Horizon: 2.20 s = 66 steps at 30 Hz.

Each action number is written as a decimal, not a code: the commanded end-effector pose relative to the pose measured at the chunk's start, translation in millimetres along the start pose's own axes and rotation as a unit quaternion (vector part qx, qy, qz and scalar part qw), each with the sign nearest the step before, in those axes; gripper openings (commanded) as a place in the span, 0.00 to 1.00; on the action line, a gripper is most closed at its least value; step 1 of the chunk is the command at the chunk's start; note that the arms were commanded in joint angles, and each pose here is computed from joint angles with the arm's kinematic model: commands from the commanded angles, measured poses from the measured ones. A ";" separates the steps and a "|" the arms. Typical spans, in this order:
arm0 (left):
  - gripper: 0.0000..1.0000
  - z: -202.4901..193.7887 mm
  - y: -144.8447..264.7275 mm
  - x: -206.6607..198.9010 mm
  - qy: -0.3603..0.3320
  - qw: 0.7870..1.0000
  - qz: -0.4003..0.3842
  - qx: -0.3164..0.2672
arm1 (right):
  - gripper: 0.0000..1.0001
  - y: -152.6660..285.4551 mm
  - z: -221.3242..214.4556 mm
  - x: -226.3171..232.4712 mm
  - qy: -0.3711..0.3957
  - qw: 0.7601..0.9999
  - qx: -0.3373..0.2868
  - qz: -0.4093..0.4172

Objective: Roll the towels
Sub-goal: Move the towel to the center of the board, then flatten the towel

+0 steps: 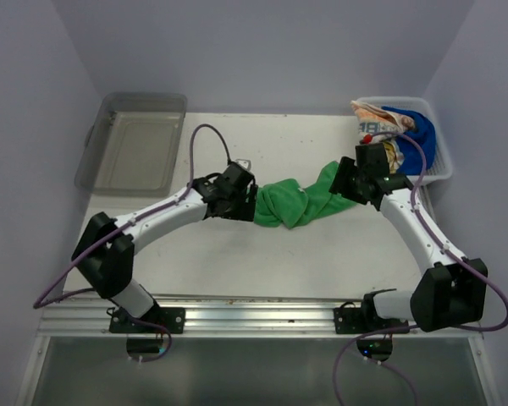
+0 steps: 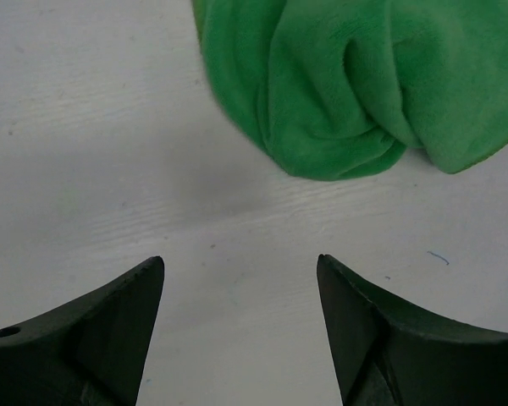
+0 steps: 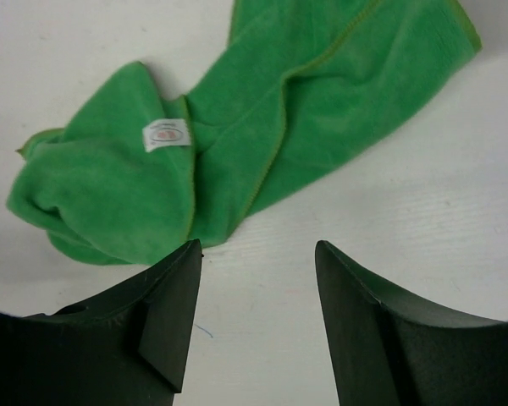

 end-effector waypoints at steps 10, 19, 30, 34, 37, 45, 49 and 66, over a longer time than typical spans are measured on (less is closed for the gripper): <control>0.77 59.9 -32.7 -91.2 -0.078 0.997 -0.007 -0.027 | 0.61 -19.5 3.4 -17.9 -0.054 0.998 0.024 0.016; 0.47 57.7 -82.8 -86.3 -0.096 0.993 0.062 -0.002 | 0.68 -28.2 -9.4 -23.0 -0.053 0.997 0.045 0.018; 0.00 47.6 -54.1 9.0 -0.030 0.997 0.067 -0.001 | 0.68 -36.2 -26.9 -25.1 -0.041 0.996 0.071 0.029; 0.29 38.7 -30.5 35.5 -0.017 0.997 0.080 0.001 | 0.67 -39.7 -36.5 -18.4 -0.030 0.996 0.083 0.032; 0.72 42.8 -17.5 41.3 -0.012 0.995 0.101 -0.006 | 0.67 -40.1 -43.6 -9.4 -0.022 0.995 0.086 0.033; 0.64 78.8 -3.4 -0.5 -0.051 0.994 0.080 -0.062 | 0.66 -34.5 -42.6 -5.6 -0.028 0.997 0.065 0.026; 0.59 86.4 -41.6 -44.0 -0.110 0.989 0.084 -0.041 | 0.65 -31.0 -39.5 -5.4 -0.030 0.998 0.057 0.021; 0.41 96.6 -123.5 -65.5 -0.150 0.981 0.119 -0.005 | 0.65 -32.9 -46.3 -11.0 -0.025 0.997 0.066 0.009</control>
Point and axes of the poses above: each gripper's point midway between its finger pads, its own y axis back along the fingers, its own x axis along the line the jaws close on, z = x × y, the point moved 10 cm from there along y, back along the fingers, and after that the axes turned 4 degrees about -y, right-handed, at the moved point
